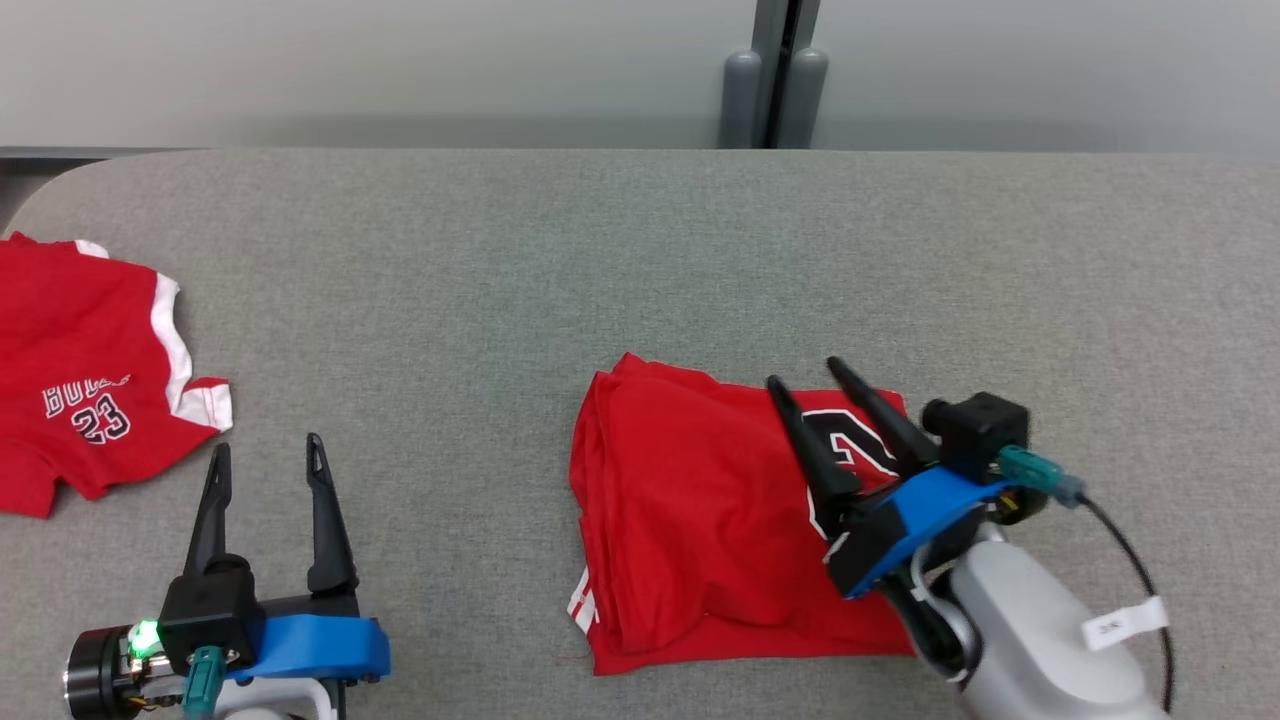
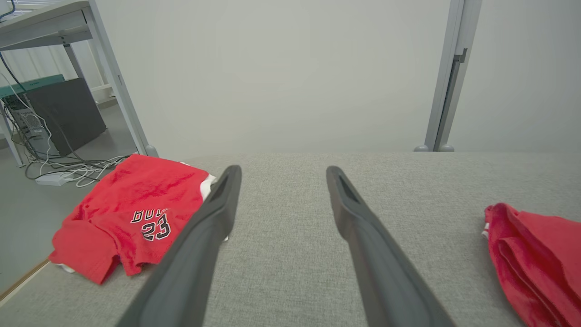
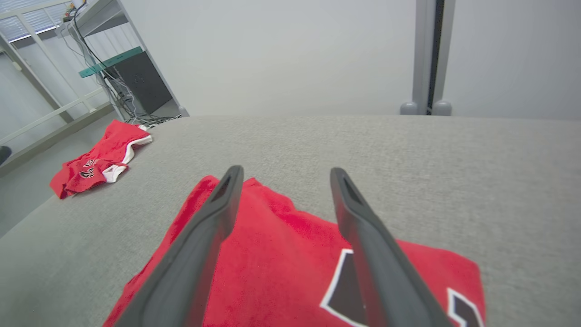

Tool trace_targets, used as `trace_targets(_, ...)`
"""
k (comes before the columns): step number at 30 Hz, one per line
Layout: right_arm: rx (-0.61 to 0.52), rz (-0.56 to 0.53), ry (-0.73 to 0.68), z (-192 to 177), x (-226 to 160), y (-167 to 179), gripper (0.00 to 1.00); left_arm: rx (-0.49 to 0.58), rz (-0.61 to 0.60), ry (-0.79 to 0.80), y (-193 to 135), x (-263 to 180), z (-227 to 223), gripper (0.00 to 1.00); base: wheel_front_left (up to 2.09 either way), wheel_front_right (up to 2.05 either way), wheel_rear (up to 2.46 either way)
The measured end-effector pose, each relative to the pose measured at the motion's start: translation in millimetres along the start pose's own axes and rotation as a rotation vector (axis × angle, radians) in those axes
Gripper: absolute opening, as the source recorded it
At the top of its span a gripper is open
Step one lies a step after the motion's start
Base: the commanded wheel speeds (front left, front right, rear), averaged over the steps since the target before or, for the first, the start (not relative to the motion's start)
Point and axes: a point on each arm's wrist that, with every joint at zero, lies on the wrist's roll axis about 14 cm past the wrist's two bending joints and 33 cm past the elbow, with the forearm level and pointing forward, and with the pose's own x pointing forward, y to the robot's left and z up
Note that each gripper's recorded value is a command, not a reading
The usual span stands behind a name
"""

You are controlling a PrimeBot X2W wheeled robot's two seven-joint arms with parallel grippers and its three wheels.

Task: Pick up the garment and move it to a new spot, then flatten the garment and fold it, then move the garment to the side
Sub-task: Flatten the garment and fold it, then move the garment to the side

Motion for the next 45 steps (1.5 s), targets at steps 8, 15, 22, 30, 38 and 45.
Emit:
trace_targets(8,-0.075,-0.223,-0.164,48,-54,-73,1.0,0.021,-0.042,-0.007,-8,1,1,1.0,0.0,0.0,0.0)
trace_targets(15,-0.1,-0.367,-0.194,50,-100,-100,1.0,0.028,-0.067,-0.004,-15,-1,0,1.0,0.0,0.0,0.0)
trace_targets(22,-0.098,-0.407,-0.173,35,-125,-93,1.0,0.032,-0.072,0.018,-11,-13,-6,1.0,0.0,0.0,0.0)
trace_targets(30,-0.143,-0.401,-0.159,31,-137,-82,1.0,0.033,-0.071,0.022,-1,-29,-6,1.0,0.0,0.0,0.0)
trace_targets(38,-0.159,-0.381,-0.142,34,-136,-72,1.0,0.028,-0.074,-0.003,-2,-39,3,1.0,0.0,0.0,0.0)
trace_targets(45,-0.148,-0.383,-0.121,31,-139,-69,1.0,0.022,-0.072,0.005,-1,-44,3,1.0,0.0,0.0,0.0)
